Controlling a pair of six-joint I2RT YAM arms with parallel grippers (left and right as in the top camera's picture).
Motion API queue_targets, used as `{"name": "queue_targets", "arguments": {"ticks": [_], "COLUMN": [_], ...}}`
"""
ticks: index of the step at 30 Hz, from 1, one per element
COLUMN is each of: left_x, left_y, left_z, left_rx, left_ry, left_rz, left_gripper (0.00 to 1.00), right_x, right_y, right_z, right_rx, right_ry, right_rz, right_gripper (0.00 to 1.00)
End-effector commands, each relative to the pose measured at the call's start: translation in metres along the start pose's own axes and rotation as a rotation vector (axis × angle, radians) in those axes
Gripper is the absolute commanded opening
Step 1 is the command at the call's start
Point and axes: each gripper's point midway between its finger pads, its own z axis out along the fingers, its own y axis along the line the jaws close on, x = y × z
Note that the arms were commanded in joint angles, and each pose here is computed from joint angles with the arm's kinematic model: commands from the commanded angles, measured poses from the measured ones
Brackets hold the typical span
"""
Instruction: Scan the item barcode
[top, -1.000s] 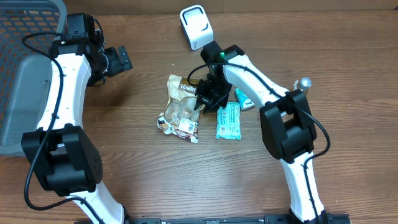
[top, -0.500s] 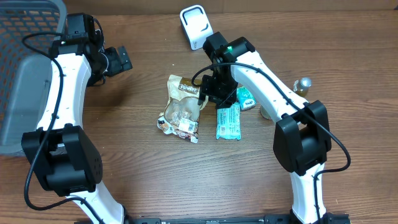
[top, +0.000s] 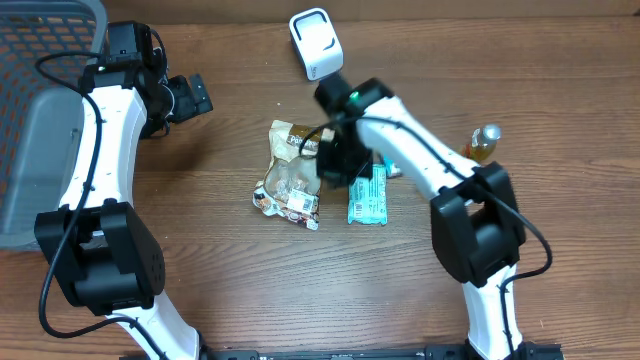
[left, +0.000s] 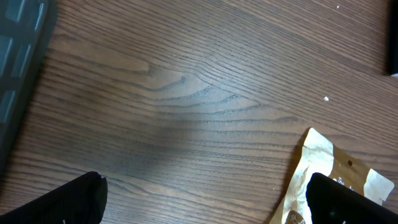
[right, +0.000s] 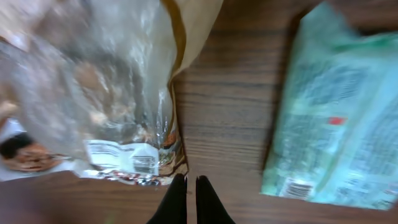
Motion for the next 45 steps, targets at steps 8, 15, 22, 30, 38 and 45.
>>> {"name": "queue_targets", "arguments": {"ticks": [8,15,22,30,38,45], "left_x": [-0.006,-0.006,-0.006,-0.006,-0.006,-0.006], "left_y": [-0.006,-0.005,-0.006,-0.006,-0.006,-0.007], "left_z": [-0.009,-0.009,-0.009,-0.009,-0.008,-0.008], "left_rx": [0.005,0.005,0.005,0.006,0.006,0.006], "left_ry": [-0.029,-0.029,-0.029,-0.029,-0.029,-0.029], "left_rz": [0.018,0.018,0.019,0.020,0.020,0.021], "left_gripper": [1.00,1.00,1.00,1.00,1.00,1.00], "right_x": [0.039,0.051,0.035,0.015,0.011,0.020], "right_y": [0.033,0.074,0.089,0.050,-0.009,-0.024], "right_z": [0.036,0.045,0.020,-0.007,-0.008,0.019], "right_rx": [0.035,-0.027,-0.079,-0.027,0.207,0.235], "right_ry": [-0.019,-0.076,-0.119,-0.089,-0.098,-0.063], "right_rz": [-0.048,-0.161,-0.167,-0.129,-0.064,-0.044], "right_gripper": [0.04,0.05,0.04,0.04,0.04,0.04]}}
